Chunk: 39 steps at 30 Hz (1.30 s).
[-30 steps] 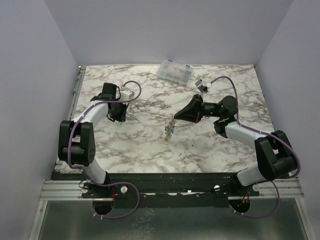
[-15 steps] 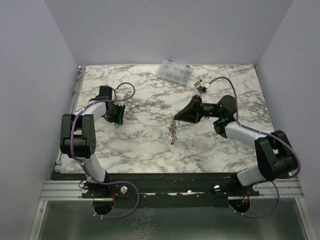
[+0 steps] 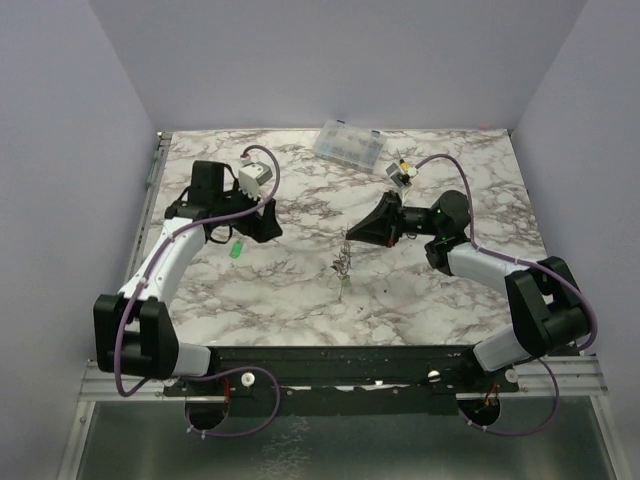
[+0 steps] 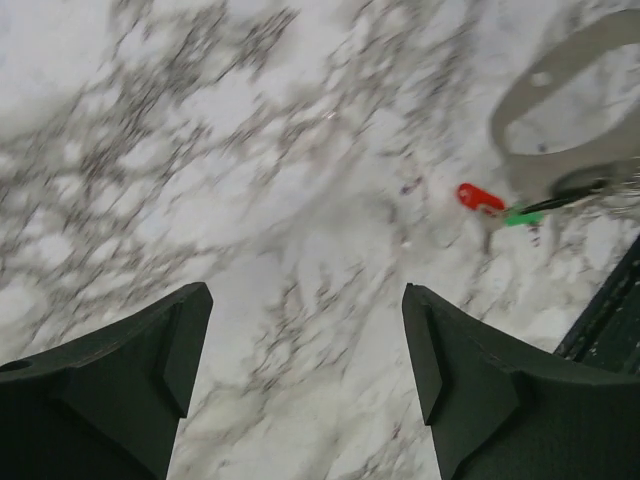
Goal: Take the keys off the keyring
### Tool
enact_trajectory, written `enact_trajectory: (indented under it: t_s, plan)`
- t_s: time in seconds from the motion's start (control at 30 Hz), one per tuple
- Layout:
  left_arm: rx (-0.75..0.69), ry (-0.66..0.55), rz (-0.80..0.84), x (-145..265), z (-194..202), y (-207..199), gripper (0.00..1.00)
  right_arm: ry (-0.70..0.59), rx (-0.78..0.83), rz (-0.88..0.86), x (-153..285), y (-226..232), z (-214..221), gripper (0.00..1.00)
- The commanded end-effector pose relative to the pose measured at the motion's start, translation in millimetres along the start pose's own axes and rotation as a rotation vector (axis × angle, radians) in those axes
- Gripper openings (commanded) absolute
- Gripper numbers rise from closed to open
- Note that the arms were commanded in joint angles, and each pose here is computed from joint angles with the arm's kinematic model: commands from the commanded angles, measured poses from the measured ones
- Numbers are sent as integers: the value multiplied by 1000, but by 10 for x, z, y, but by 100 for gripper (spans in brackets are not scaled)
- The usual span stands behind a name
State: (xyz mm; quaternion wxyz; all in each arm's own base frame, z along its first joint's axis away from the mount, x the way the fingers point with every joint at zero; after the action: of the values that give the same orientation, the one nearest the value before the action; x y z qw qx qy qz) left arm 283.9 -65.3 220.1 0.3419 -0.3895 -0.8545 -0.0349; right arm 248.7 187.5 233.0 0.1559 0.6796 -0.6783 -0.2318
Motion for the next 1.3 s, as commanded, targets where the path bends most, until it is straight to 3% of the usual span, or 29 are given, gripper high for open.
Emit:
enact_trajectory:
  t_s: [0.0, 0.1, 0.27, 0.5, 1.0, 1.2, 1.23, 1.27]
  plan:
    - [-38, -173, 228, -95, -89, -631, 84, -81, -29, 68, -28, -102, -27, 1]
    - [72, -170, 294, -224, -58, -769, 84, -114, -45, 114, -56, -182, -40, 1]
    - [63, -193, 386, -366, -173, -1011, 85, -122, -77, 142, -140, -292, -6, 1]
    - [-15, -245, 389, -621, -409, -1180, 82, -139, -98, 152, -219, -363, 61, 1]
    - [-39, -246, 171, -799, -451, -1039, 36, -140, -113, 94, -339, -208, 17, 1]
    - [-30, -244, 207, -771, -457, -1069, 5, -112, -115, 78, -346, -199, 19, 1]
    - [-26, -241, 210, -755, -448, -1066, 0, -101, -105, 72, -341, -183, 9, 2]
    - [-12, -241, 212, -736, -441, -1052, 0, -88, -94, 68, -332, -164, -2, 10]
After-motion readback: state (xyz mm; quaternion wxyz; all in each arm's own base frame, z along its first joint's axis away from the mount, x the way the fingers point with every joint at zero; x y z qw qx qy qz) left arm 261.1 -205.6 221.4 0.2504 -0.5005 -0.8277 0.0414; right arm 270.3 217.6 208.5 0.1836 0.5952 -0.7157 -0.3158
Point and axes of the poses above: each gripper's point midway between its finger pads, its own x axis back along the fingers, its own y axis along the line the jaws close on, z = x × y, the point moved 10 cm from there along x, back along the fingers, and after that the axes turned 4 degrees about -x, right-handed, at the moved point
